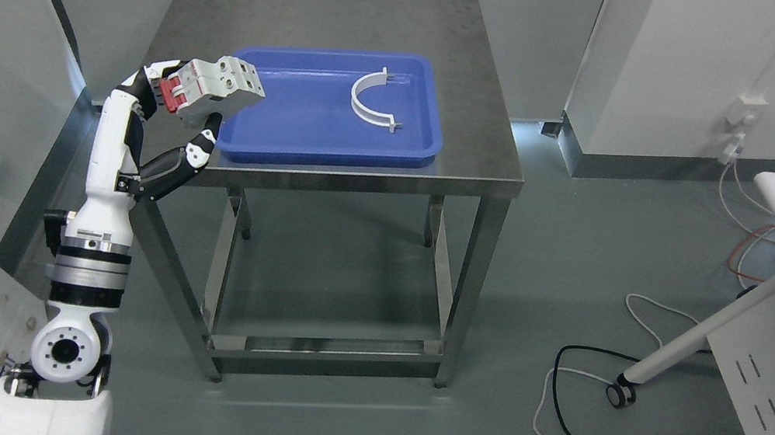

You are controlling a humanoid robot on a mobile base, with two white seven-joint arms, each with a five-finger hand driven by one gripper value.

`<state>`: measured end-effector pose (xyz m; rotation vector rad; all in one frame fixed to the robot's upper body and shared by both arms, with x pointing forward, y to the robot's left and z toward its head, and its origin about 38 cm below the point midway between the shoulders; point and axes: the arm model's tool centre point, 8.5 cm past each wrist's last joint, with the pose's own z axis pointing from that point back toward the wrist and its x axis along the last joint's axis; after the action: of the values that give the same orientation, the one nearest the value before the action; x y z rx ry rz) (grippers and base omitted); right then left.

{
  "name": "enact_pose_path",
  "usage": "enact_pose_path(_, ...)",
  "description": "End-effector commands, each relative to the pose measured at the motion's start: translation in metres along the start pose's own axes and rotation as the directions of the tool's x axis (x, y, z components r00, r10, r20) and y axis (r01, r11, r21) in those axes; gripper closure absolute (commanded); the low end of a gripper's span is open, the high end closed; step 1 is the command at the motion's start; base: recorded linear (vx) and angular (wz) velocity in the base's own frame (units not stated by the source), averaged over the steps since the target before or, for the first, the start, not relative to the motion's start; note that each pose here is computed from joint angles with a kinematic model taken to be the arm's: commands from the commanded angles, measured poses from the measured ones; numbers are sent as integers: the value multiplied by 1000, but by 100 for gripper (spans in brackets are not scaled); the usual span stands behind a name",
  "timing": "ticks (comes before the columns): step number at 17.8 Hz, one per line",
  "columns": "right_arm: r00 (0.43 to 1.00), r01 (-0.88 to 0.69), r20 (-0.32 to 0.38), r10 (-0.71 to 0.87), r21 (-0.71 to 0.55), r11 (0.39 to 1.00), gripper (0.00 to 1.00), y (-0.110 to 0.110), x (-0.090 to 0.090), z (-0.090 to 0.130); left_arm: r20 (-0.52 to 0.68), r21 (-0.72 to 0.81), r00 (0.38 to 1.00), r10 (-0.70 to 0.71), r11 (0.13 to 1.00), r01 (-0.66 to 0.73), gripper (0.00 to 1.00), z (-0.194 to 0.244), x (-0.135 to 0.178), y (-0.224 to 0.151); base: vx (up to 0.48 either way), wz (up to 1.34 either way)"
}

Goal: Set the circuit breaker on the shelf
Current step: 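Hold the breaker raised in the left hand while turning to the bin shelf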

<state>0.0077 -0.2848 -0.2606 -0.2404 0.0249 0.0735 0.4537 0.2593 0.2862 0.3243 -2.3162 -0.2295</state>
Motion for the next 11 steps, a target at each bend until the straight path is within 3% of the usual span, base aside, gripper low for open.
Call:
enact_pose_path(1,995,-8,100,9,-9,1000,0,-9,10,-1,-13,15,1000,-16,1000,16,78,6,-4,12,-405,119)
enact_pose_path(11,995,-8,100,9,-9,1000,0,-9,10,-1,31,-30,1000,2,1000,-1,78,-1,6,-5,-462,186)
